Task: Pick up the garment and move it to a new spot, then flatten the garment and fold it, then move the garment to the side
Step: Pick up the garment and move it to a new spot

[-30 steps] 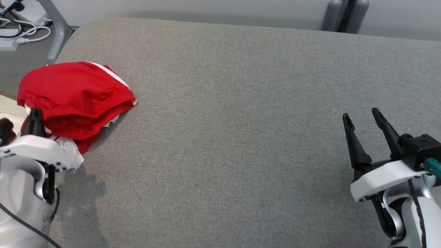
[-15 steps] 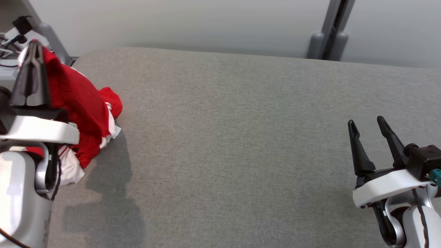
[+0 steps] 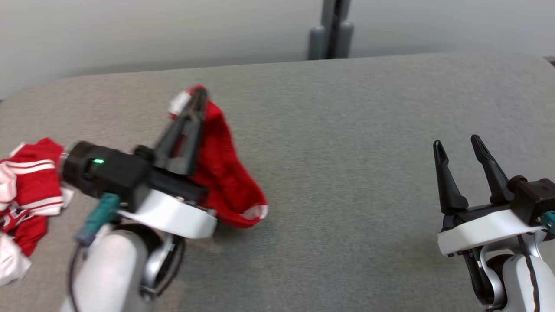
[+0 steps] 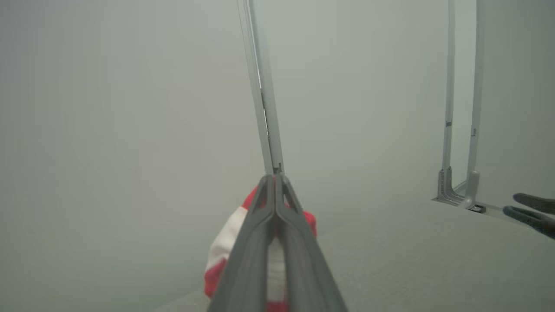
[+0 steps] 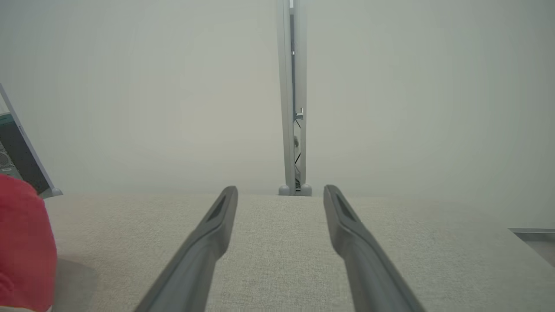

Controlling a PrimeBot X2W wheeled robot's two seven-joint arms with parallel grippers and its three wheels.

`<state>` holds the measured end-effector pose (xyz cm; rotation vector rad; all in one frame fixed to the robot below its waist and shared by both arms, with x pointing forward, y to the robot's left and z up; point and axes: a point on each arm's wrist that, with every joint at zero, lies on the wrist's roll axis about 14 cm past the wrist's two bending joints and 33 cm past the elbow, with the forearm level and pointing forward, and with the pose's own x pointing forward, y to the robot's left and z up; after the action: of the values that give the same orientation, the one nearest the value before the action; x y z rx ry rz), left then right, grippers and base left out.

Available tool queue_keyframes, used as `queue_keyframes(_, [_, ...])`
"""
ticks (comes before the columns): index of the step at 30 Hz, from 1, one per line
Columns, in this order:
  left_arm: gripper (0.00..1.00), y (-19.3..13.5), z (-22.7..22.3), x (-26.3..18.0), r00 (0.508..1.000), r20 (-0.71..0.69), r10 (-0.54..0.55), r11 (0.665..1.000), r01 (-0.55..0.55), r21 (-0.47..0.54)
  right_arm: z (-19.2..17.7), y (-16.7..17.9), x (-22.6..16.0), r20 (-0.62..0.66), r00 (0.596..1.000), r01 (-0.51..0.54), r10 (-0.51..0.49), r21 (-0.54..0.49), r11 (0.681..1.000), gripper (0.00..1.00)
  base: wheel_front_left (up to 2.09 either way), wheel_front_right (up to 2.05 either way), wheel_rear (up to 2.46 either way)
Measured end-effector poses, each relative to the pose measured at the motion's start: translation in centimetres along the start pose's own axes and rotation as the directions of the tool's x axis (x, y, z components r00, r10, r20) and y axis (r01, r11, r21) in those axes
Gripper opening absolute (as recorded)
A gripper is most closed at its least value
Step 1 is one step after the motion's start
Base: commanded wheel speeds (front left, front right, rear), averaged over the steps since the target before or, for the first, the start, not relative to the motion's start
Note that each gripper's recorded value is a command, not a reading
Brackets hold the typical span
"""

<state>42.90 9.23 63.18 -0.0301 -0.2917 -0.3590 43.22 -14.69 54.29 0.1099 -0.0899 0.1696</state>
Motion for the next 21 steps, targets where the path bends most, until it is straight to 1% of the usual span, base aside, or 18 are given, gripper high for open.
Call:
queue_keyframes(2, [0.00, -3.4, -1.9, 1.0, 0.994, -0.042, -0.101, 0.994, 0.098, -0.054, -0.1, -1.2, -0.6, -0.005, 0.999, 0.035, -0.035, -0.005, 0.999, 1.00, 0.00, 0.00, 0.00])
queue_keyframes(4, [0.00, -6.6, -3.7, 2.0, 0.977, -0.079, -0.197, 0.977, 0.189, -0.099, -0.1, -2.3, -1.2, -0.007, 0.998, 0.067, -0.067, -0.008, 0.998, 1.00, 0.00, 0.00, 0.00])
queue_keyframes(6, [0.00, -10.0, -5.4, 2.6, 0.950, -0.115, -0.289, 0.951, 0.272, -0.147, -0.1, -3.4, -1.7, -0.005, 0.995, 0.099, -0.099, -0.010, 0.995, 1.00, 0.00, 0.00, 0.00])
queue_keyframes(8, [0.00, -13.2, -7.2, 2.9, 0.913, -0.151, -0.380, 0.917, 0.351, -0.188, -0.3, -4.6, -2.5, -0.012, 0.990, 0.137, -0.137, -0.011, 0.991, 1.00, 0.00, 0.00, 0.00])
queue_keyframes(9, [0.00, -13.2, -7.2, 2.9, 0.913, -0.151, -0.380, 0.917, 0.351, -0.188, -0.3, -4.6, -2.5, -0.012, 0.990, 0.137, -0.137, -0.011, 0.991, 1.00, 0.00, 0.00, 0.00])
queue_keyframes(12, [0.00, -17.4, -9.7, 2.9, 0.847, -0.197, -0.493, 0.862, 0.447, -0.237, -0.8, -6.4, -3.9, -0.029, 0.980, 0.194, -0.195, -0.008, 0.981, 1.00, 0.00, 0.00, 0.00])
queue_keyframes(15, [0.00, -20.3, -12.6, 2.7, 0.786, -0.249, -0.567, 0.818, 0.499, -0.287, -1.4, -7.9, -5.1, -0.042, 0.968, 0.246, -0.246, 0.003, 0.969, 1.00, 0.00, 0.00, 0.00])
queue_keyframes(17, [0.00, -21.4, -14.6, 2.5, 0.751, -0.286, -0.596, 0.798, 0.512, -0.317, -2.0, -8.8, -5.7, -0.057, 0.959, 0.278, -0.277, 0.006, 0.961, 1.00, 0.00, 0.00, 0.00])
queue_keyframes(21, [0.00, -22.9, -18.2, 2.0, 0.695, -0.346, -0.630, 0.772, 0.512, -0.378, -3.4, -10.1, -6.5, -0.087, 0.944, 0.321, -0.319, 0.004, 0.947, 1.00, 0.00, 0.00, 0.00])
